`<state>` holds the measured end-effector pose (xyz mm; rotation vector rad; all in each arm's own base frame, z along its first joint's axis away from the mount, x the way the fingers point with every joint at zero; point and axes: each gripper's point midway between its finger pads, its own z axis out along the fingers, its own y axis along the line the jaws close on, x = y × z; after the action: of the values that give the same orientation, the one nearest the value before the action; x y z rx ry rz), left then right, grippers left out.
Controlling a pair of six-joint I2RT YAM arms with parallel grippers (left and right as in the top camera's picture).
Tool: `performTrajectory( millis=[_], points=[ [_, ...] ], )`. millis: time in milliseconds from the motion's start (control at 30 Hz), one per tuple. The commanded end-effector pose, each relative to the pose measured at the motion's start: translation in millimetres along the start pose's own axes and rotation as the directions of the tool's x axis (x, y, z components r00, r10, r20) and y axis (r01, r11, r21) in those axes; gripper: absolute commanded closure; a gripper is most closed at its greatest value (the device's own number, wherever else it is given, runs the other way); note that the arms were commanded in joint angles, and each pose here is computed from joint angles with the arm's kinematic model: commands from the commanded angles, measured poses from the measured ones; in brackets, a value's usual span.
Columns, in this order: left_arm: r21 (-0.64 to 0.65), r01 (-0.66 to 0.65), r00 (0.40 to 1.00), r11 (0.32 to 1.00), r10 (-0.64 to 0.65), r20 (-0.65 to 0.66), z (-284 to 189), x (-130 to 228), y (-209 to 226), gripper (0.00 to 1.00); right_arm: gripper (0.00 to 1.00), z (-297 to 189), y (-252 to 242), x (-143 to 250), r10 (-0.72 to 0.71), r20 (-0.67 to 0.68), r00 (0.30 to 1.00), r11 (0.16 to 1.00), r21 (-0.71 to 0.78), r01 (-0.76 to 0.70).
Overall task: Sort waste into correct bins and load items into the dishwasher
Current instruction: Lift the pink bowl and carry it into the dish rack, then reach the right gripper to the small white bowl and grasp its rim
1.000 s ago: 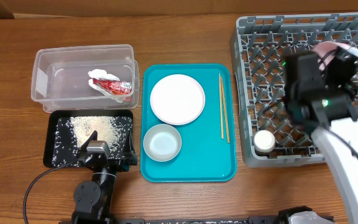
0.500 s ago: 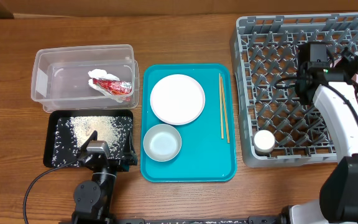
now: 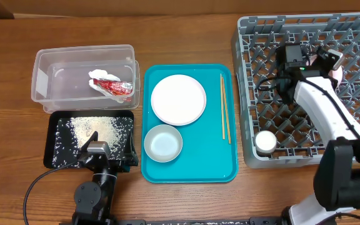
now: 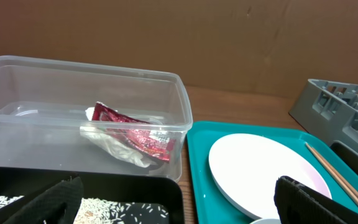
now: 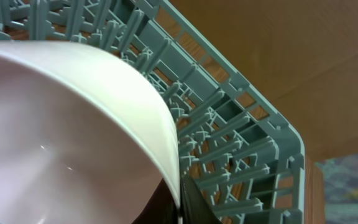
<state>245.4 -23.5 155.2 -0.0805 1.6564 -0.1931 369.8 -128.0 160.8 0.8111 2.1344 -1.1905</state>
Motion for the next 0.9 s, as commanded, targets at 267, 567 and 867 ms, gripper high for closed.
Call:
performTrajectory(
  millis=[267, 567, 867],
  points=[
    [0.007, -0.001, 1.0, 1.0, 0.001, 0.002, 0.0, 0.4, -1.4, 0.0, 0.96, -20.0, 29.3, 13.1, -0.125, 0.025, 0.992, 0.991, -0.041, 0.126],
    [0.007, -0.001, 1.0, 1.0, 0.001, 0.002, 0.0, 0.4, -1.4, 0.0, 0.95, -42.5, 38.2, 26.8, -0.219, 0.032, 0.975, 0.972, -0.077, 0.22],
    [0.007, -0.001, 1.0, 1.0, 0.001, 0.002, 0.0, 0.4, -1.4, 0.0, 0.39, -115.1, 63.3, 29.6, -0.256, 0.076, 0.964, 0.916, -0.299, 0.267]
  ],
)
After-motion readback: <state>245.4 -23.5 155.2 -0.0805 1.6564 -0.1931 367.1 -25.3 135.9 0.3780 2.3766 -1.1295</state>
